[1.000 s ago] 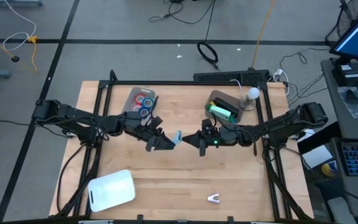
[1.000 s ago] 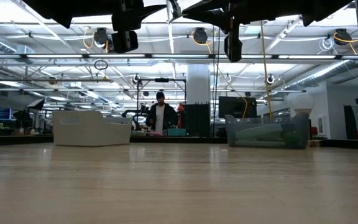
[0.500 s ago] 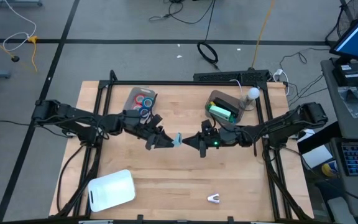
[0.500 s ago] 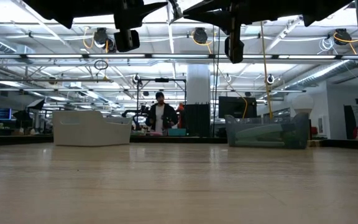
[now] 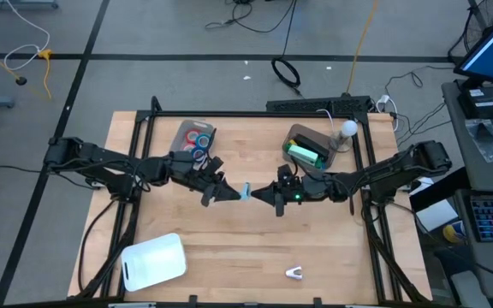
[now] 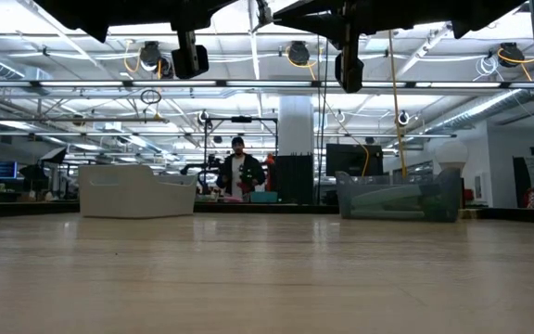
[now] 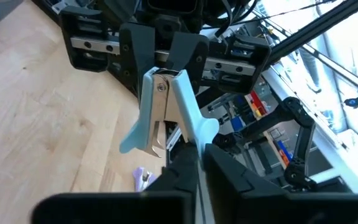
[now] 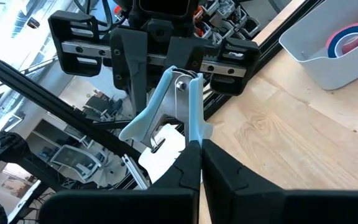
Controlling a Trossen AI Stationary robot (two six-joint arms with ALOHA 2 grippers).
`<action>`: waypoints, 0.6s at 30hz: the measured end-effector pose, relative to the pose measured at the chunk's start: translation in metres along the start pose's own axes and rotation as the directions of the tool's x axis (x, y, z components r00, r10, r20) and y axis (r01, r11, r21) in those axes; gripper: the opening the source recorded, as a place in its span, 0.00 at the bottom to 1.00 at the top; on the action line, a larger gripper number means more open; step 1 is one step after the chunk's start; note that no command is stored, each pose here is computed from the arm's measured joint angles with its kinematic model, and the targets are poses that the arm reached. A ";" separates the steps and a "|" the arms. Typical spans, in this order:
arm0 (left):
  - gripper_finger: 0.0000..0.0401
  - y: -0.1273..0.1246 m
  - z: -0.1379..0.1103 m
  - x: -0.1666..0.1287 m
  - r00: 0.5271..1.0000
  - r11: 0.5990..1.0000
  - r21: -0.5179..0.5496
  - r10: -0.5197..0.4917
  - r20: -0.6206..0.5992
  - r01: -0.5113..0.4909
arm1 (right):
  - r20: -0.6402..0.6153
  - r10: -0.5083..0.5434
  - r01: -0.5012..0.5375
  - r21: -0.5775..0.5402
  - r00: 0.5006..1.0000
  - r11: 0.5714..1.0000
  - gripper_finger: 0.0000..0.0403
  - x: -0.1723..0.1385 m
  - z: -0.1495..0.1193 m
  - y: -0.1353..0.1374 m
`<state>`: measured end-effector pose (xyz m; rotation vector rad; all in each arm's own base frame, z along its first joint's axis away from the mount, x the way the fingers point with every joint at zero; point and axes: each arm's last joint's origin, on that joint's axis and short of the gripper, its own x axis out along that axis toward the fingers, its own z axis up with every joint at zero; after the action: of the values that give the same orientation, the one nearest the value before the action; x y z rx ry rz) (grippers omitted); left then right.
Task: Pick and place Stapler, Stapler remover, tape
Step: Put the blue staple remover into the white bin
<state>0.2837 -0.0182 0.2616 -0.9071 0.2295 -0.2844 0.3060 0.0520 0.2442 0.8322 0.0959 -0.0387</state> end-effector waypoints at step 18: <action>0.01 0.007 -0.006 0.000 0.996 0.998 0.020 0.062 -0.070 -0.061 | -0.226 0.077 -0.075 0.020 0.971 0.997 0.13 -0.001 -0.010 -0.003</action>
<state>0.2824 -0.0186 0.2525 -0.8714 0.3188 -0.2609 0.3040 0.0577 0.2351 0.8486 0.2791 0.1284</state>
